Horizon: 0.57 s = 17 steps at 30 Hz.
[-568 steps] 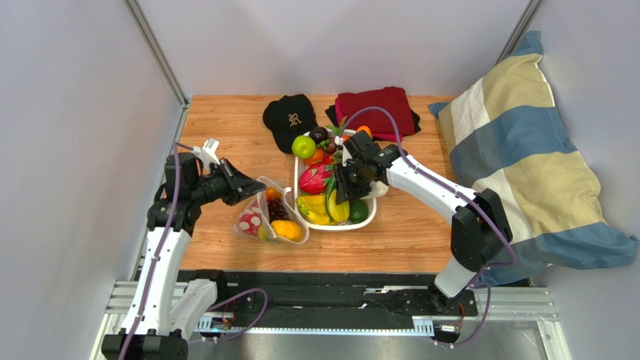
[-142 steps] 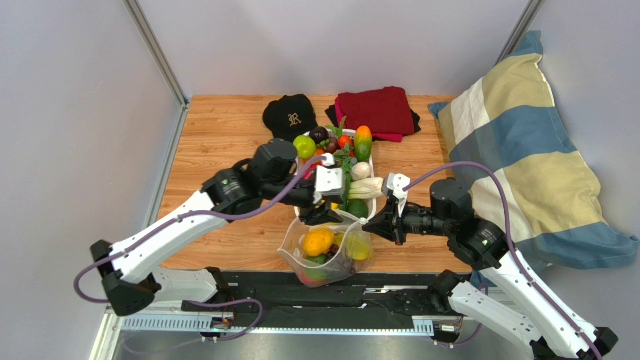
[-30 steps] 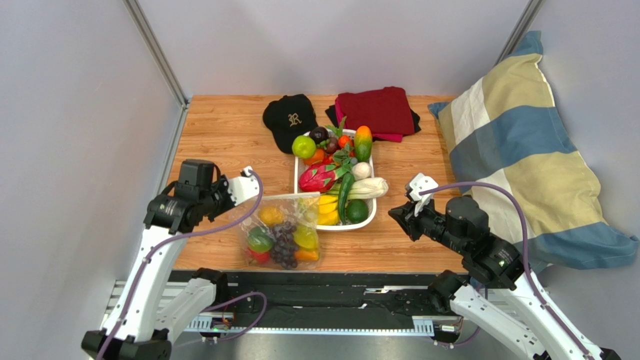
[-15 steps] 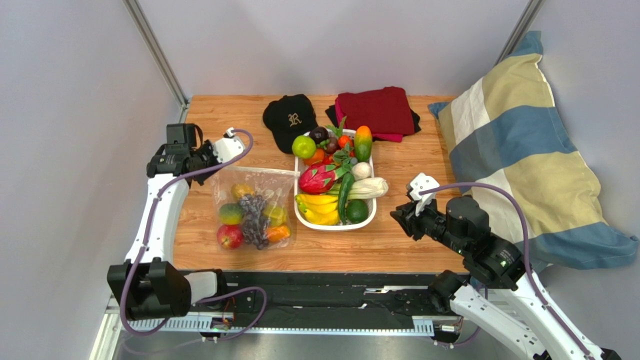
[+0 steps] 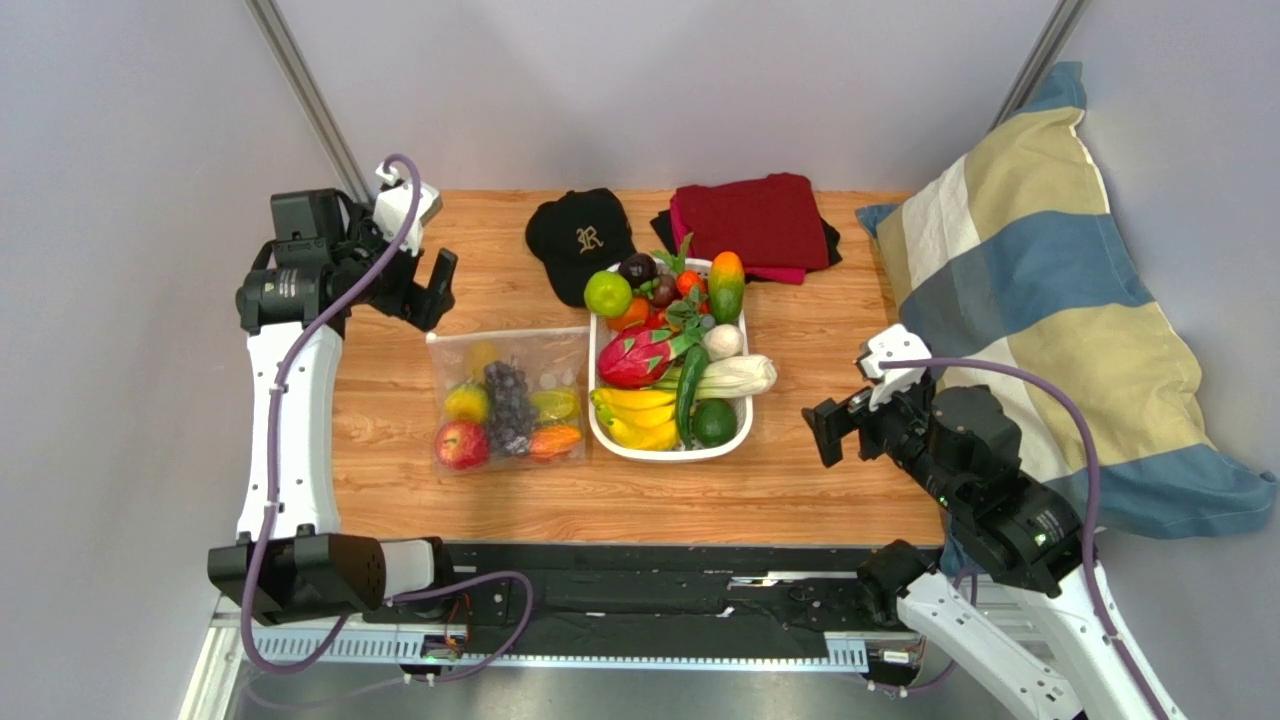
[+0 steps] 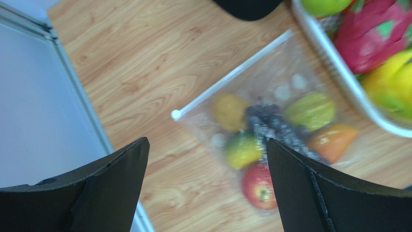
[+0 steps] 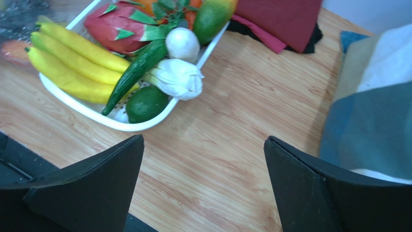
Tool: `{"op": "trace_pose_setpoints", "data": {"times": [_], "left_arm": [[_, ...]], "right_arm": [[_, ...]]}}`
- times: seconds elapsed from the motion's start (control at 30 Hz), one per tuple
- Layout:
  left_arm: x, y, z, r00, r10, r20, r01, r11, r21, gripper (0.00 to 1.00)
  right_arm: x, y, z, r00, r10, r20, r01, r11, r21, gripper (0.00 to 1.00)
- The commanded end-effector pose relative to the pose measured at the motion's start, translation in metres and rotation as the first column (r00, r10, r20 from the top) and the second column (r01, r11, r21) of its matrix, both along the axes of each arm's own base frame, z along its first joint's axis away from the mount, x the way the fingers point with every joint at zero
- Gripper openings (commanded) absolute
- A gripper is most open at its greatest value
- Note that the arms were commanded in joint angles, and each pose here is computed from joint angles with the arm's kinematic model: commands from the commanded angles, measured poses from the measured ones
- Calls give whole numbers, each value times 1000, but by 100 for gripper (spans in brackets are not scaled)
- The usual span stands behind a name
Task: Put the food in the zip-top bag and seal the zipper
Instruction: Reset both arms
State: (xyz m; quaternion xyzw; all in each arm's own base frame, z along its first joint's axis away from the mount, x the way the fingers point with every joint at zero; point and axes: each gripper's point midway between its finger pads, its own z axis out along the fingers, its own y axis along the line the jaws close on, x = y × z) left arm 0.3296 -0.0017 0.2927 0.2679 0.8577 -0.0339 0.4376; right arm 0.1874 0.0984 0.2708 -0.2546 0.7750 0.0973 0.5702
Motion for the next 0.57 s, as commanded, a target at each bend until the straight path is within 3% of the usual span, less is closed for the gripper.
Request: {"op": "trace_pose_setpoints", "data": {"times": [0.0,0.13,0.37,0.53], "left_arm": [[-48,-42,24,996,13,-83,-36,958,-285,99],[-73,-46,22,998,37,-52,-51,952,-301,99],[-116,-38,-5,992,97,-76,-113,964,-241,99],[-127,-37,-3,992,119,-52,-128,964,-232,99]], "right_arm": [[-4,-27,26,991,-130,26,128,990,59,100],[-14,-39,13,978,-199,-64,205,974,95,100],[-22,-41,20,970,-228,-90,242,950,199,100],[-21,-44,21,964,-250,-88,264,941,213,100]]}}
